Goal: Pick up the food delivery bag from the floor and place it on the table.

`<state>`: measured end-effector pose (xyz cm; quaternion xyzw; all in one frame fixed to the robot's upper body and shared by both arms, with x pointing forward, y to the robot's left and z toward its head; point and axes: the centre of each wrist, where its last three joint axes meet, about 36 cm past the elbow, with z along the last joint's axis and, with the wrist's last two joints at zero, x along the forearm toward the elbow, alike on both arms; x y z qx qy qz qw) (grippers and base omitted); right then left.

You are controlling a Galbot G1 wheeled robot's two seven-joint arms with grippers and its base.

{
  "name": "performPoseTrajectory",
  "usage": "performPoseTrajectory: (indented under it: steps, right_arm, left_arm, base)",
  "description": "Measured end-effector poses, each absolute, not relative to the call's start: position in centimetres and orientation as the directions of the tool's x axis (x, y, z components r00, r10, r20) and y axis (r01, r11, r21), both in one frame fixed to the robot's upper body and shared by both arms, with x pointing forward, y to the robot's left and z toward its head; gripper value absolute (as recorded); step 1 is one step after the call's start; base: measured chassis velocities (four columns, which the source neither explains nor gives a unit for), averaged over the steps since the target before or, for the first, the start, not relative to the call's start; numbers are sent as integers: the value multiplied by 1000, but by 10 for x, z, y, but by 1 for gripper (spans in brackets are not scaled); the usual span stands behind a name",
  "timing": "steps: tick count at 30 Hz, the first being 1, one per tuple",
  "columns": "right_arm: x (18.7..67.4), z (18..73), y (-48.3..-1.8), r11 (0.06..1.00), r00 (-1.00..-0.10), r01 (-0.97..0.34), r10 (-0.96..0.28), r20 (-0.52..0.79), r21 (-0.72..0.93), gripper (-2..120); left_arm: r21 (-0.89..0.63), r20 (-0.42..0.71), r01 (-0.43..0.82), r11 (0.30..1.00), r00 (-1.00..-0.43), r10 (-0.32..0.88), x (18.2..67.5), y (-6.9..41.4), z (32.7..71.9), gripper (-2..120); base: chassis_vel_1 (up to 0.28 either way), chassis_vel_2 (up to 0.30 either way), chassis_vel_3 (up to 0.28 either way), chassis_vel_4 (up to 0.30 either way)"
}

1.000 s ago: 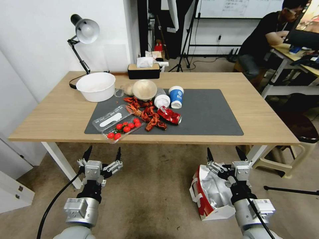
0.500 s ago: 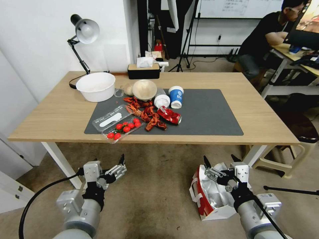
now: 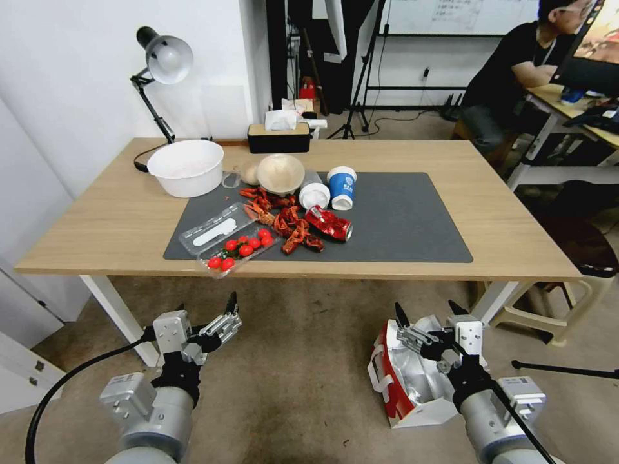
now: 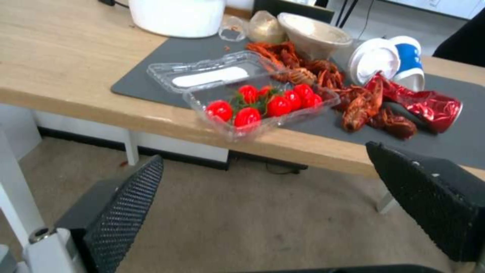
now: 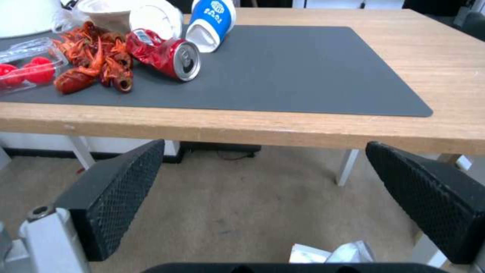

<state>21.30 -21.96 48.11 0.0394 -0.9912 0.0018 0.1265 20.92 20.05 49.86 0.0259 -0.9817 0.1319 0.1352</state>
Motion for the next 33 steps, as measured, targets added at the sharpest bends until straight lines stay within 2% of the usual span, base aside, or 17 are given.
performPoseTrajectory:
  steps: [33]
  right_arm:
    - [214, 479, -219, 997, -964, -77, -78, 253, 12, 100]
  left_arm:
    - [-244, 289, -96, 965, -957, -22, 208, 201, 498, 100]
  base:
    - [0, 0, 0, 0]
